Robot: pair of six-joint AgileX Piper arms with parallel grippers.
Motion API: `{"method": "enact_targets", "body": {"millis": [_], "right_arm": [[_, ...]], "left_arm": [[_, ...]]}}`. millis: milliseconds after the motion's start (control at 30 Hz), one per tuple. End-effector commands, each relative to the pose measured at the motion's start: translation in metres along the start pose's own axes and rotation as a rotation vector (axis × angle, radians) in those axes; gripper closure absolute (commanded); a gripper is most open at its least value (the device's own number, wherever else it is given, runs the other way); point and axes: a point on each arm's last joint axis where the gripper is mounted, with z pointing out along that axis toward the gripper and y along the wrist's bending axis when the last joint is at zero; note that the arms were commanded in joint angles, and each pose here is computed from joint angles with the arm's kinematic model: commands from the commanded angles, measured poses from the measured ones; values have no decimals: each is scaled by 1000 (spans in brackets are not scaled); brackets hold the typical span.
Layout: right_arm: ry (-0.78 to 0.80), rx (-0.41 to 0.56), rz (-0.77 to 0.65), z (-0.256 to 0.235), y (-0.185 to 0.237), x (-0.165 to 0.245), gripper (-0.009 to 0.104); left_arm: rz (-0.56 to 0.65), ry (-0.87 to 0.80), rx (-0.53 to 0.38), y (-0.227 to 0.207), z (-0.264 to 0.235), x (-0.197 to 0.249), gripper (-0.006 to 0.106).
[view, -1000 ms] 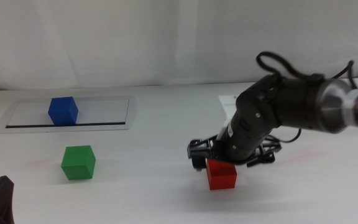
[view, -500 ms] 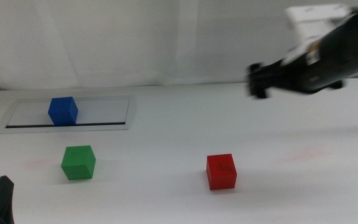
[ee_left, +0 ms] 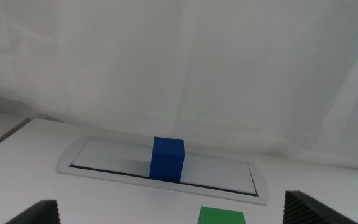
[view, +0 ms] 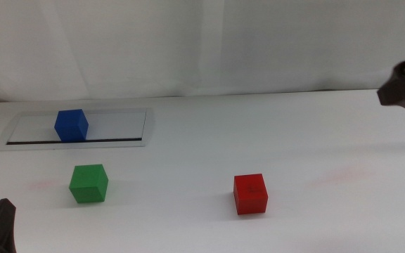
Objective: Stack red cubes first, then green, then blue cubes in a specific spot.
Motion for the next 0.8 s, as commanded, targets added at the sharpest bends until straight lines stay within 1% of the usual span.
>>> {"method": "enact_targets", "body": {"millis": [0, 167, 300, 367, 467, 533, 767], "right_arm": [[-32, -34, -34, -22, 7, 15, -8], [-106, -107, -115, -58, 21, 46, -8], [-147, -102, -160, -68, 25, 62, -8], [-142, -101, -164, -67, 25, 65, -8], [-154, -96, -162, -67, 25, 64, -8], [-171, -90, -161, -67, 24, 63, -8], [-234, -70, -145, -68, 23, 57, -8]], "left_arm": [[-15, 31, -8, 3, 0, 13, 10], [-29, 27, -8, 2, 0, 12, 10], [-65, 29, -9, 2, 0, 9, 11], [-71, 46, -12, 1, 0, 5, 11], [-117, 50, -13, -2, -1, -12, 11], [-118, 77, -18, -4, -2, -23, 11], [-52, 239, -45, -14, 7, -73, 11]]}}
